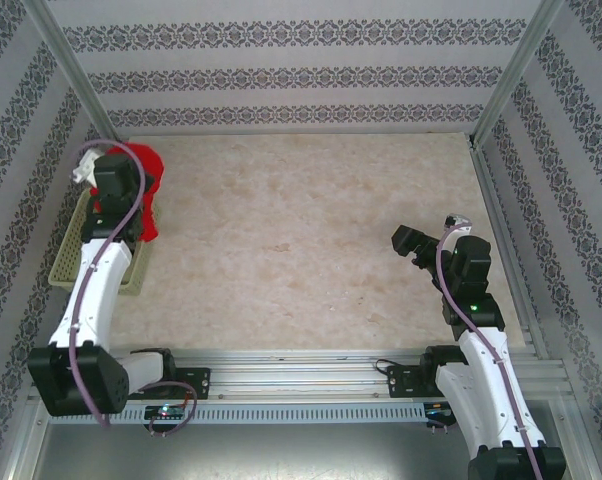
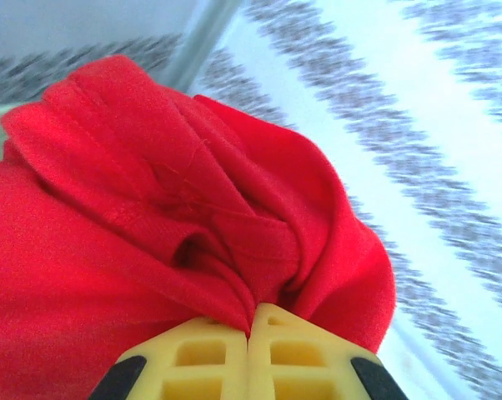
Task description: Fold the inside-out t-shirt
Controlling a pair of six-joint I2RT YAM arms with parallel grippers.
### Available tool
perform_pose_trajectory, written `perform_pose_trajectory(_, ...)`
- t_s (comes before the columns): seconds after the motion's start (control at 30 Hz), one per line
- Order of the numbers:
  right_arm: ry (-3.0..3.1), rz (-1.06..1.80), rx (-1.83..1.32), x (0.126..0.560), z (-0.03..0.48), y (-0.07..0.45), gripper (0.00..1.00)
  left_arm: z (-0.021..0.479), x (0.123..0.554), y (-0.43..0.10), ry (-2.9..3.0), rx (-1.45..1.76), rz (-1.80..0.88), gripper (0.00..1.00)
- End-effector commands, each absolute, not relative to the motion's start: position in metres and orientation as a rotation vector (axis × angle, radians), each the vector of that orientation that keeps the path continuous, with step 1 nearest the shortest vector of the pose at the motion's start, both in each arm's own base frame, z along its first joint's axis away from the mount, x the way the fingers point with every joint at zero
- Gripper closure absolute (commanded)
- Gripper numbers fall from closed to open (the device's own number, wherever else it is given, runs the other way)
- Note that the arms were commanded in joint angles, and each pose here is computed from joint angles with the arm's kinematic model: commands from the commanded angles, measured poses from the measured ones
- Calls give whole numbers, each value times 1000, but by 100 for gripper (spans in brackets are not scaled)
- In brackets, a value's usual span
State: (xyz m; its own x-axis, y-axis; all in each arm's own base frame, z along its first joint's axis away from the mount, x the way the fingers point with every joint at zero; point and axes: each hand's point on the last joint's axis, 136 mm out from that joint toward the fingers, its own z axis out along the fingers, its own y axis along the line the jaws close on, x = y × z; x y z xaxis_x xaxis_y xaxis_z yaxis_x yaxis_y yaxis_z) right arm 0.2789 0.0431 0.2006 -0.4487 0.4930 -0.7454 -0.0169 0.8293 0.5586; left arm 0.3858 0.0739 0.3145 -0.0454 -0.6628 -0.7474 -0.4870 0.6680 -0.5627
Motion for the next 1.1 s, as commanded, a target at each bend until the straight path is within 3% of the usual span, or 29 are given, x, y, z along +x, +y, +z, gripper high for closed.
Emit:
perform_pose_trajectory(0.0, 1959, 643, 352, 275, 206, 48, 2, 414, 384, 33, 1528, -676, -192, 100)
perform_pose_trajectory(0.13, 1953, 660, 347, 274, 209, 51, 2, 471, 380, -44, 1482, -404, -286, 100)
perform_pose_trajectory(0.27, 1958, 650, 360, 271, 209, 50, 2, 486, 378, -124, 1524, -181, -436, 100)
perform_pose_trajectory(0.4, 1972, 638, 363, 271, 207, 49, 2, 458, 377, -212, 1634, 16, -633, 100)
perform_pose_trajectory(0.53, 1993, 643, 366, 272, 205, 51, 2, 395, 372, -278, 1810, 122, -824, 98)
perform_pose_trajectory(0.7, 2032, 643, 350, 274, 196, 57, 2, 272, 348, -321, 2098, 219, -881, 61)
perform_pose_trajectory(0.87, 2100, 637, 329, 278, 178, 68, 2, 194, 335, -280, 2291, 146, -651, 31)
perform_pose_trajectory(1.07, 2209, 608, 311, 288, 154, 87, 2, 155, 342, -231, 2407, 47, -447, 20)
